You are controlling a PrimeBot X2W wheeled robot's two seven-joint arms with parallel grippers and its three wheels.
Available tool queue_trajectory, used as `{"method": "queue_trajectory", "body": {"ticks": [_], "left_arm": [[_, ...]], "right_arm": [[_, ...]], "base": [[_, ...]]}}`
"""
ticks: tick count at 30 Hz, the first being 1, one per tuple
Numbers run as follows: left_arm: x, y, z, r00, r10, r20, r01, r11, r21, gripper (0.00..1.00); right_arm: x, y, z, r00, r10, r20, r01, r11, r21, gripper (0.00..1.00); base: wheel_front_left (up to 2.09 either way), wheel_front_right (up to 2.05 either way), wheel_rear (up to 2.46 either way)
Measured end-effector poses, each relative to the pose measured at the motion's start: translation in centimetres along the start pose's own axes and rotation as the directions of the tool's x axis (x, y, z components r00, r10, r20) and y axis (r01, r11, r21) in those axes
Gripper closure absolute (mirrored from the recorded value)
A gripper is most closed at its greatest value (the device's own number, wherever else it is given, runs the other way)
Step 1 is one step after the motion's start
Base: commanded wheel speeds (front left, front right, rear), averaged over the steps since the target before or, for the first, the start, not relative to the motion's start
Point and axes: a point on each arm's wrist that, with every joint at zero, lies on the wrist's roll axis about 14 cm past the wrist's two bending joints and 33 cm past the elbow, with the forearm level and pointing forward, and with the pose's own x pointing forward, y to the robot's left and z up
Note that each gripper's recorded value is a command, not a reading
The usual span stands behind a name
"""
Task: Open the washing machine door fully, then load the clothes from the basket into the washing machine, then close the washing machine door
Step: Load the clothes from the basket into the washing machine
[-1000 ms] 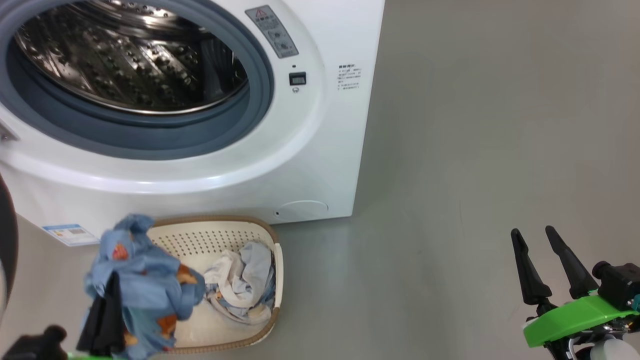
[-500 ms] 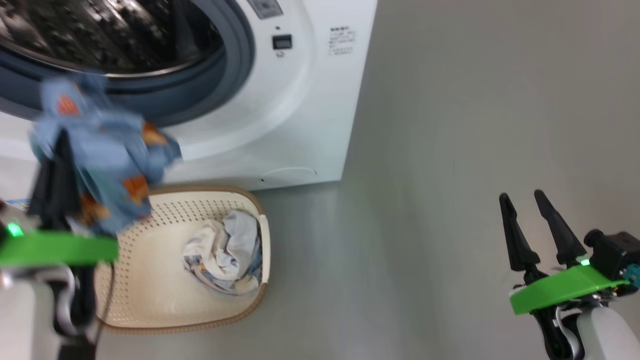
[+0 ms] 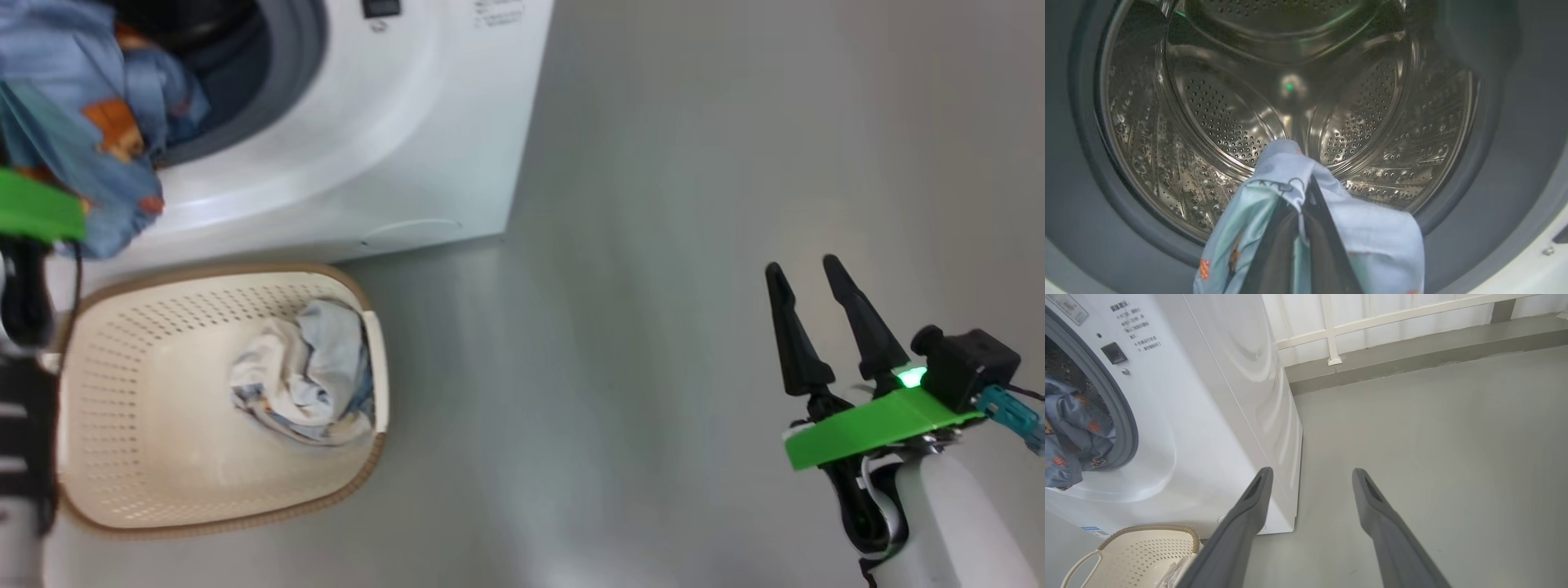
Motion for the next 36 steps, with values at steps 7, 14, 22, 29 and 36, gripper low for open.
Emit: {"method": "queue_trajectory", "body": {"ticks": [7, 14, 22, 29, 36], "left_arm": [[4.1, -0.4, -3.6, 0.996, 0.004, -0.091, -0.005, 1.0, -0.013, 1.0], [8.5, 0.0, -0.9, 1.0, 0.014, -0.005, -0.014, 1.0, 0.022, 1.0], [9.5, 0.2, 0.1, 0.998, 0.028, 0.051, -0.03, 0.999, 0.032, 0.31], [8.2, 0.4, -2.1, 0.999, 0.04, -0.005, -0.039, 0.998, 0.045, 0.0], [7.2, 0.9, -3.2, 0.998, 0.06, -0.036, -0.059, 0.997, 0.042, 0.0]], "right_arm": [[0.2, -0.7, -0.8, 1.0, -0.026, -0.017, 0.026, 1.0, -0.001, 0.0], [0.0, -1.5, -1.5, 0.998, -0.052, -0.04, 0.052, 0.999, -0.01, 0.0], [0.3, -1.6, -1.7, 0.997, -0.057, -0.043, 0.057, 0.998, -0.011, 0.0], [0.4, -1.2, -1.8, 0.998, -0.046, -0.042, 0.046, 0.999, -0.004, 0.0], [0.4, -1.0, -1.5, 0.999, -0.037, -0.037, 0.037, 0.999, -0.006, 0.0]], "base": [[0.0, 0.0, 0.0], [0.0, 0.0, 0.0], [0.0, 0.0, 0.0], [0.0, 0.0, 0.0], [0.0, 0.0, 0.0]]}}
